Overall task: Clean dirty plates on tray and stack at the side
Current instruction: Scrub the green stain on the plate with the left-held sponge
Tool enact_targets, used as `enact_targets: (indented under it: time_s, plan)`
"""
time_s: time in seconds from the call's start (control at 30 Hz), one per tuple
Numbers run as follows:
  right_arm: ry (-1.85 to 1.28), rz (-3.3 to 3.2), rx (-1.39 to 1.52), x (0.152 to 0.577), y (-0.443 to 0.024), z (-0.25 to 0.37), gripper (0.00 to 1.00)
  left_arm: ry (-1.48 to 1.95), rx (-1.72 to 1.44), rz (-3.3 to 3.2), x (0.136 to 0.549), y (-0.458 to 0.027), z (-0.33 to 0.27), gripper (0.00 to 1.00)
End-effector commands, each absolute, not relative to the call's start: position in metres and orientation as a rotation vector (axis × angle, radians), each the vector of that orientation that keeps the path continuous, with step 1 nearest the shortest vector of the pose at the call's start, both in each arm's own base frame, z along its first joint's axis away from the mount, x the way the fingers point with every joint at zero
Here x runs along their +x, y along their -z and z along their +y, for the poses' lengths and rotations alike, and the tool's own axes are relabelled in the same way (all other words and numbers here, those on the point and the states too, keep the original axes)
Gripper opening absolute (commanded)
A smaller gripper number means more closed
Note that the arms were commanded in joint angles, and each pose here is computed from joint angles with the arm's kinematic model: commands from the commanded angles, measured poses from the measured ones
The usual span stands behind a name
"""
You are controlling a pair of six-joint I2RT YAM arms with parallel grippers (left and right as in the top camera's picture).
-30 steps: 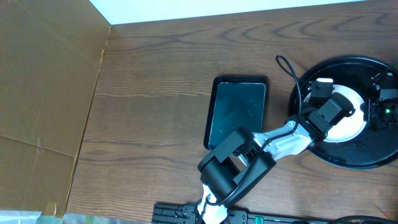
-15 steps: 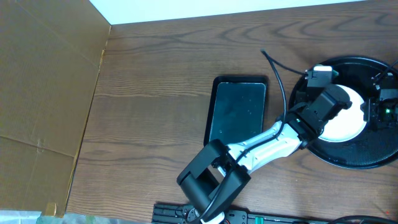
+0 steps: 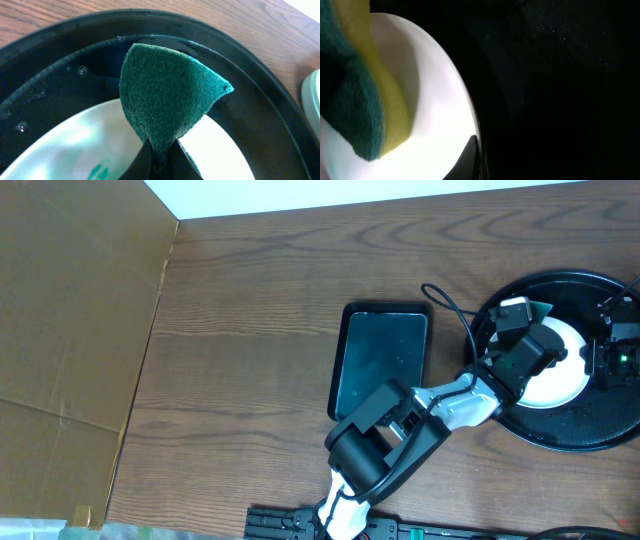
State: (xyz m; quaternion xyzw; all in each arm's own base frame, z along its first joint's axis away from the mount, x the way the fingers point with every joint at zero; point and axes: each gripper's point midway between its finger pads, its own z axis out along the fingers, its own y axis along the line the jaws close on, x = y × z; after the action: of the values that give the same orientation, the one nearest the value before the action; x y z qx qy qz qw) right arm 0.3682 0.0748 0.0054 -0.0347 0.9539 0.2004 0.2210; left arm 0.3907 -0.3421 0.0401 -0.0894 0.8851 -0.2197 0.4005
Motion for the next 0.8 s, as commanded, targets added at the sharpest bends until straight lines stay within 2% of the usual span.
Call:
enact_targets:
  time_s: [0.0,0.2,0.4,0.77]
  plan:
    - [-0.569,2.651,-0.09,0.367,-0.001,0.078,0.01,0.452,-0.145,2.247,0.401,-0.031,-0.325,0.07]
    - [-0.569,2.651,-0.09,0.367,-0.001,0.078,0.01,0.215,0.134,2.255,0.413,-0.024,-0.297,0.07]
    - [-0.568,2.65,-0.09,0.367,-0.001,0.078,0.01,-0.029,0.192,2.213,0.42,-0.03,-0.267,0.07]
    - [-0.569,2.65,-0.09,0.367,-0.001,0.078,0.01,0.026,0.154,2.073,0.424,-0.114,-0.268,0.07]
